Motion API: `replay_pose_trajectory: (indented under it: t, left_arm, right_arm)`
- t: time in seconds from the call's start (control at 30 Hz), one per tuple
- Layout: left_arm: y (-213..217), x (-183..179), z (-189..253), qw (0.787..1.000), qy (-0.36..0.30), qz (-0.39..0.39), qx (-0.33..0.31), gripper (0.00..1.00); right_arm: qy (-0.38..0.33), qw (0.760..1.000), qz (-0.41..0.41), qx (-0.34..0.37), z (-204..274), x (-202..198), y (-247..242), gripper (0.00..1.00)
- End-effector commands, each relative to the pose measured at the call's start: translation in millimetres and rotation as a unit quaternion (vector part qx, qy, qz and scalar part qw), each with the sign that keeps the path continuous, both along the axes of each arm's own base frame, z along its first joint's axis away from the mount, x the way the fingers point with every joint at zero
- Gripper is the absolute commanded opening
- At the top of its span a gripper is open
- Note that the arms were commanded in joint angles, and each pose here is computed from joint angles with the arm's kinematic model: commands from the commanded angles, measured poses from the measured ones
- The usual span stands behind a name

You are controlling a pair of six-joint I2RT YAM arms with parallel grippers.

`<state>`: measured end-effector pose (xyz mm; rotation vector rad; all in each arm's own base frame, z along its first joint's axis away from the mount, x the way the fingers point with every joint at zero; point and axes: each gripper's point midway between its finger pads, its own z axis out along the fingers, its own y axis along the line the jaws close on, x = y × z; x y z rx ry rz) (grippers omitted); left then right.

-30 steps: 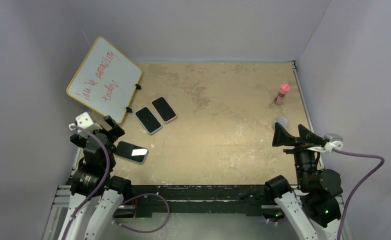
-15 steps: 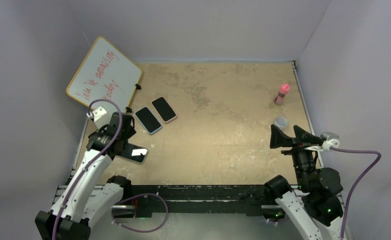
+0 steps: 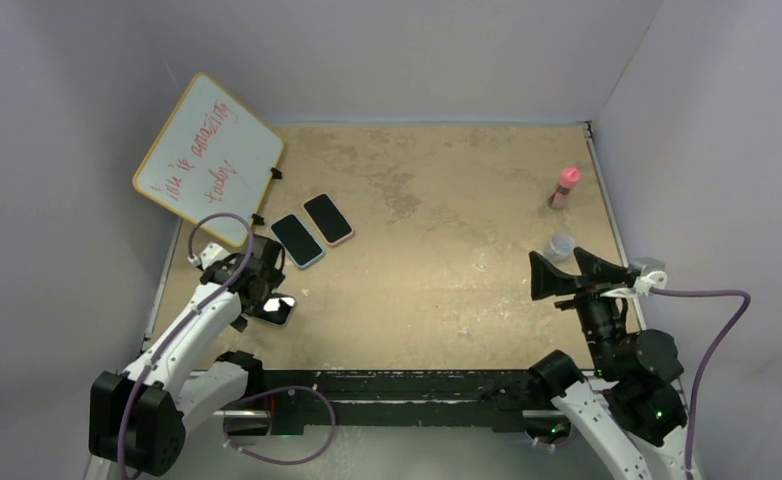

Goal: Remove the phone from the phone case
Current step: Pick up the phone at the center of the board.

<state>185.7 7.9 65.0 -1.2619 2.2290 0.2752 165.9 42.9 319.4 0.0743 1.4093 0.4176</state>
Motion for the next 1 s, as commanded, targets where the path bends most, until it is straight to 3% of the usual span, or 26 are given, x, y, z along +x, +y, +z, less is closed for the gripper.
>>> replay_pose_trajectory:
  t: [0.0, 0.27, 0.57, 0.83, 0.9, 0.97]
  left_arm:
    - [-7.2, 15.3, -9.6, 0.998, -0.022, 0.041, -0.029, 1.0]
    - [-1.4, 14.5, -35.0, 0.994, 0.014, 0.106, -0.019, 0.99]
    - [3.9, 28.4, -43.6, 0.992, 0.015, 0.122, -0.014, 0.99]
    - [13.6, 14.9, -66.3, 0.99, 0.052, 0.134, -0.002, 0.98]
    - [15.3, 14.7, -70.1, 0.99, 0.057, 0.128, 0.002, 0.94]
    - [16.1, 14.7, -71.9, 0.991, 0.063, 0.121, 0.006, 0.83]
  right_arm:
    - [-0.012, 0.999, 0.032, -0.014, 5.9, 3.4, 14.7, 0.99]
    - [-0.02, 0.999, 0.043, -0.018, 7.0, 2.7, 18.7, 0.99]
    - [-0.021, 0.998, 0.047, -0.024, 5.7, 4.3, 21.6, 0.99]
    - [-0.023, 0.998, 0.048, -0.024, 6.5, 4.1, 21.8, 0.99]
    - [-0.023, 0.998, 0.053, -0.026, 6.3, 4.0, 24.0, 0.99]
    - [-0.023, 0.997, 0.066, -0.031, 6.6, 3.8, 29.4, 0.99]
